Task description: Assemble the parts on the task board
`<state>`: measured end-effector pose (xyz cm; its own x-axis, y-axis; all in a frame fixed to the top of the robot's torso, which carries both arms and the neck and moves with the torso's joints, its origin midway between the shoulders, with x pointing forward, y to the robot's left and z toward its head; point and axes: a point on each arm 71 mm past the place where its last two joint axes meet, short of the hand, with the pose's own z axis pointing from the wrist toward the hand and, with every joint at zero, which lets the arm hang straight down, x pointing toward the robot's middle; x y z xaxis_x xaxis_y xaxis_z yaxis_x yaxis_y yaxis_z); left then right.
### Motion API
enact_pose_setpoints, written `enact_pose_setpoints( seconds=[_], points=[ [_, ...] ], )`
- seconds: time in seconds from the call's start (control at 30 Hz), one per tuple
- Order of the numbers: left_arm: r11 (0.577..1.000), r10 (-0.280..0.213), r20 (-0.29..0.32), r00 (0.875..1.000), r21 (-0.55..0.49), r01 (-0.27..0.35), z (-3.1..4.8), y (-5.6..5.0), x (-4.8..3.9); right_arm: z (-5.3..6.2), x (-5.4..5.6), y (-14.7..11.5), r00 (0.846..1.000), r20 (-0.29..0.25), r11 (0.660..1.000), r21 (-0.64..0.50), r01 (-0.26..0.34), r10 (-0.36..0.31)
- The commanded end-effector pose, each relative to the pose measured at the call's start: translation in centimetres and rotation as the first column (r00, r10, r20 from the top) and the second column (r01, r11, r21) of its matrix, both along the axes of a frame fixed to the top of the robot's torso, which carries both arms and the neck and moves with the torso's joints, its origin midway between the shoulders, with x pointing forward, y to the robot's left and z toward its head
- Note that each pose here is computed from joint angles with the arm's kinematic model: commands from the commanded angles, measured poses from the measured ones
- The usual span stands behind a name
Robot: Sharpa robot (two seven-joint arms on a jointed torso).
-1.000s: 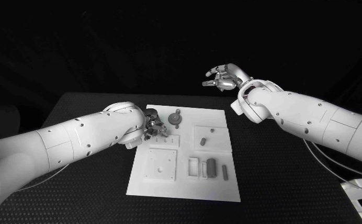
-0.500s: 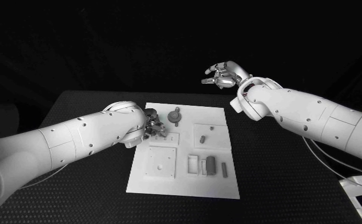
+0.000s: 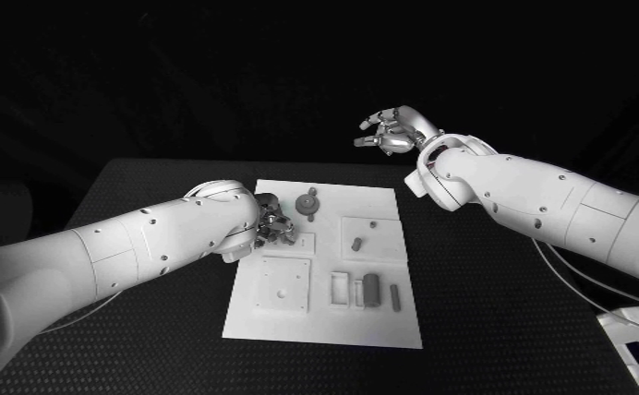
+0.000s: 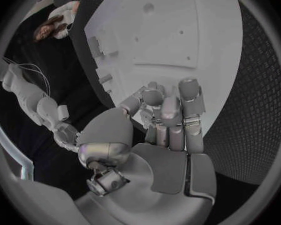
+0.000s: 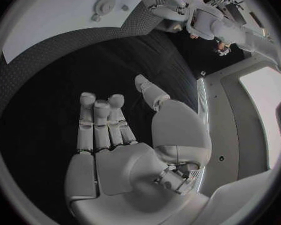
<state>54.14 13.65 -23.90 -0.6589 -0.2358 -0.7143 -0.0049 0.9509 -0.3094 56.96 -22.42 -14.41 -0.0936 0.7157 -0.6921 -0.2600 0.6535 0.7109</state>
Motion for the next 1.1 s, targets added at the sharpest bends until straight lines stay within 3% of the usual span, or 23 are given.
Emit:
enact_pose_setpoints(
  seconds=[0.03, 0.53, 0.77, 1.1],
  points=[
    [1.0, -0.016, -0.012, 1.0, 0.007, 0.016, -0.08, -0.31, -0.12, 0.03, -0.02, 0.16, 1.0, -0.002, 1.0, -0.001, -0.017, 0.017],
    [1.0, -0.015, -0.01, 1.0, 0.007, 0.015, -0.11, -0.35, -0.09, -0.01, 0.02, 0.3, 1.0, -0.005, 1.0, -0.001, -0.02, 0.02],
    [1.0, -0.016, 0.03, 0.999, 0.018, 0.015, -0.08, -0.44, 0.07, 0.0, 0.0, 0.41, 1.0, -0.005, 1.0, 0.0, -0.023, 0.023],
    [1.0, -0.021, 0.042, 0.999, 0.022, 0.02, -0.2, -0.39, 0.0, 0.0, 0.0, 0.37, 1.0, -0.004, 1.0, 0.0, -0.022, 0.022]
  ],
)
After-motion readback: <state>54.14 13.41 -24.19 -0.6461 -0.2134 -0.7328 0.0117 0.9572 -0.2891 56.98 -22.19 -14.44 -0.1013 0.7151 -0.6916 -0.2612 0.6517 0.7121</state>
